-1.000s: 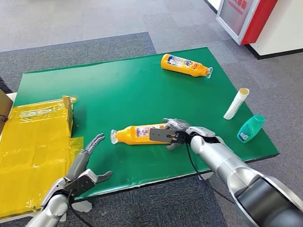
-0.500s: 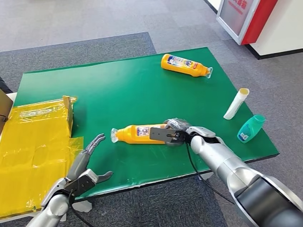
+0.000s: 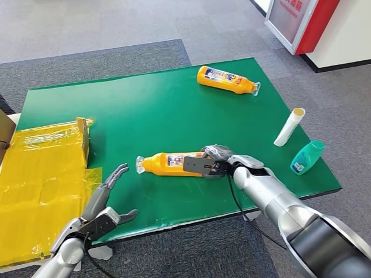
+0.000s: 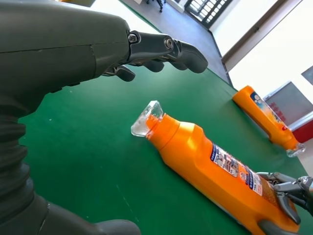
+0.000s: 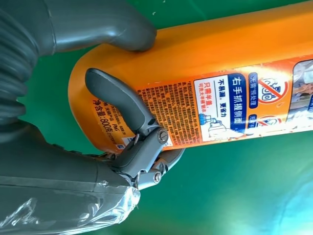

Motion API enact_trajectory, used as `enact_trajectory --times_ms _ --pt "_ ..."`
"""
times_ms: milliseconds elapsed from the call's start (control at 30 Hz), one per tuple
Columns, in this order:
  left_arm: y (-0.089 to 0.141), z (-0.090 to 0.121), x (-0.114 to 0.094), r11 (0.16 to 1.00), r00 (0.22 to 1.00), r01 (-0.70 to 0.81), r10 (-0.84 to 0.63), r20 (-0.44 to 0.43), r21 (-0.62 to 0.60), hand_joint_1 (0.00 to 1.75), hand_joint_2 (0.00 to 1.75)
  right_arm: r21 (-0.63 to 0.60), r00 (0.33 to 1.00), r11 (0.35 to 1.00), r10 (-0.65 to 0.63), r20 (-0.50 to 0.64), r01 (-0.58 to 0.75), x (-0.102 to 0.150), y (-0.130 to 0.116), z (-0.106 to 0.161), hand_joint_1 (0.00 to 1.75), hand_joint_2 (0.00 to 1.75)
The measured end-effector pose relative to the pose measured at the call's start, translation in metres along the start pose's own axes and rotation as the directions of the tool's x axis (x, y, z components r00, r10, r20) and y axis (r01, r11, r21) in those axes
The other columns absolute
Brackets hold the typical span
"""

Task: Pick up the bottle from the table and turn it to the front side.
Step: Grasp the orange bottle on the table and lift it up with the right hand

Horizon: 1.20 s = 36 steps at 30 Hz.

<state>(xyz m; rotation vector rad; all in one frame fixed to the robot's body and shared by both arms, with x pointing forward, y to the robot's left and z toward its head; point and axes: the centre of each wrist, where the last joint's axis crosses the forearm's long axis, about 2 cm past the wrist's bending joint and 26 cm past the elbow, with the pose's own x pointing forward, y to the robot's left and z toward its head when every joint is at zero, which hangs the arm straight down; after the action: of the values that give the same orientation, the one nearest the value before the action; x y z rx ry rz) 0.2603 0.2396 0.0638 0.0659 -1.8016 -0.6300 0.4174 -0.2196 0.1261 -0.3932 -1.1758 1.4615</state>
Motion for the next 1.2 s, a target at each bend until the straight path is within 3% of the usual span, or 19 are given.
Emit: enact_trajectory --times_ms 267,467,667,833,1033,1200 --pt "-0.001 0.005 -0.001 1.0 1.0 0.011 -0.011 -0.012 0.005 0.0 1.75 -0.077 0.999 0.997 0.02 0.045 -0.016 0.006 -0.002 0.0 1.75 1.75" --pt "0.003 0.022 0.0 0.994 1.0 -0.013 0.016 -0.021 0.107 0.0 1.75 -0.243 0.979 0.966 -0.041 0.199 0.09 0.022 -0.029 0.015 1.75 1.75" --pt "0.012 0.033 0.006 0.928 0.979 -0.203 0.191 0.067 0.313 0.0 1.75 -0.365 0.916 0.894 -0.11 0.385 0.261 0.029 -0.046 0.046 1.75 1.75" --pt "0.019 0.034 0.01 0.84 0.926 -0.377 0.347 0.147 0.39 0.0 1.75 -0.358 0.82 0.824 -0.205 0.535 0.44 0.032 -0.045 0.067 1.75 1.75" --pt "0.028 0.017 0.017 0.785 0.84 -0.54 0.484 0.244 0.302 0.0 1.75 -0.26 0.716 0.791 -0.293 0.633 0.554 0.034 -0.022 0.076 1.75 1.75" --pt "0.037 -0.008 0.03 0.758 0.749 -0.641 0.586 0.31 0.117 0.0 1.75 -0.191 0.658 0.775 -0.347 0.669 0.602 0.038 -0.006 0.072 1.75 1.75"
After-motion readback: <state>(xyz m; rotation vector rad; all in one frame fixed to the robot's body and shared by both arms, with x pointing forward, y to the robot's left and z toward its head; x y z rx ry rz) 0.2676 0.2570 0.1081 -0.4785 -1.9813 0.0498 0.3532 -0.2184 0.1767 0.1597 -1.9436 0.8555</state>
